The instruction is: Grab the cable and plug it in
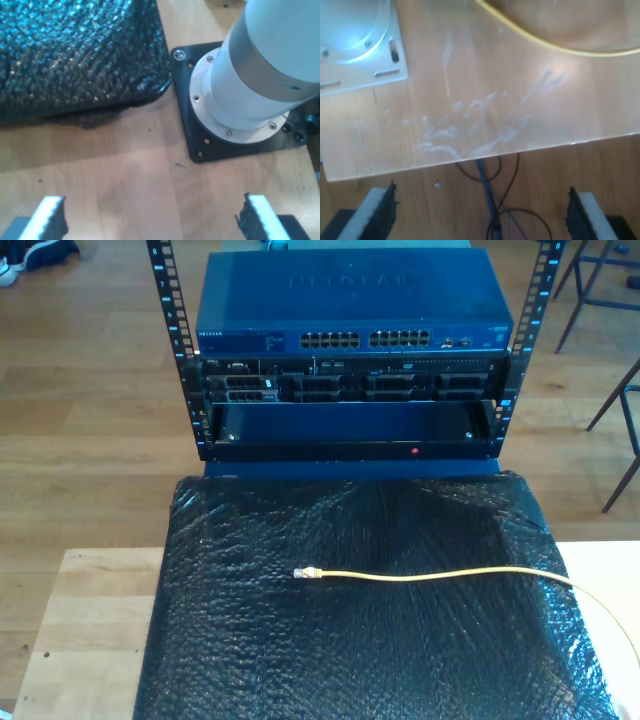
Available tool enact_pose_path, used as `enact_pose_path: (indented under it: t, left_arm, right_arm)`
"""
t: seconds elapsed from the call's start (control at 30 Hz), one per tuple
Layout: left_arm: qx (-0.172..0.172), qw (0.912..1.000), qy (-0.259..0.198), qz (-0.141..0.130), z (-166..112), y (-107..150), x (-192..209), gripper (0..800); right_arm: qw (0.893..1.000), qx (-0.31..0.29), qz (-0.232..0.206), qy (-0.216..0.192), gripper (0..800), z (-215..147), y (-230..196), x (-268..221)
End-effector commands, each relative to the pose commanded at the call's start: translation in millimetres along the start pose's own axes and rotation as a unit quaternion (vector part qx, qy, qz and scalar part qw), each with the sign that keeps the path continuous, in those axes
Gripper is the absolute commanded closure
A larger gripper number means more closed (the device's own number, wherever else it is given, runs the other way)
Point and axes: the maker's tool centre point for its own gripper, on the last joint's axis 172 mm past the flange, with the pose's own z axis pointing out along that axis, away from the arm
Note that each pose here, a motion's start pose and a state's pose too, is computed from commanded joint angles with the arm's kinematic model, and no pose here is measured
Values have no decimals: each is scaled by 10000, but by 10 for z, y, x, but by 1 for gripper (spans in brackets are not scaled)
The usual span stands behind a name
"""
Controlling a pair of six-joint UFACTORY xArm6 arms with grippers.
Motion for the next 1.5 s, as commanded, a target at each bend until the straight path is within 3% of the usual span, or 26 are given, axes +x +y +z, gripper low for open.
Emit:
enact_pose_path:
  t: [0.3, 0.47, 0.67, 0.8, 1.0, 1.27, 1.5]
  left_arm:
    - [-154, 9999, -30, -36, 12, -110, 102, 0]
    - [-262, 9996, -48, -75, 37, -152, 157, 0]
    - [-338, 9994, -80, -75, 53, -196, 201, 0]
    - [-234, 9997, -25, -65, 39, -264, 235, 0]
    - [-180, 9998, 54, -9, -28, -342, 333, 0]
    - [-366, 9993, 59, -35, 7, -405, 471, 0]
    - [-281, 9994, 200, 6, 46, -535, 595, 0]
  right_arm:
    - [9993, 267, -179, 210, 4, -83, 299, 390]
    - [9981, 136, -144, 583, 4, -212, 436, 665]
    - [9970, 60, -222, 733, 6, -324, 557, 935]
    - [9969, 50, -224, 759, 6, -364, 646, 1068]
    - [9936, -92, -165, 1111, 7, -471, 877, 1353]
    - [9942, 8, -301, 1036, 7, -536, 1015, 1719]
    - [9925, 164, -309, 1171, 6, -484, 1097, 2018]
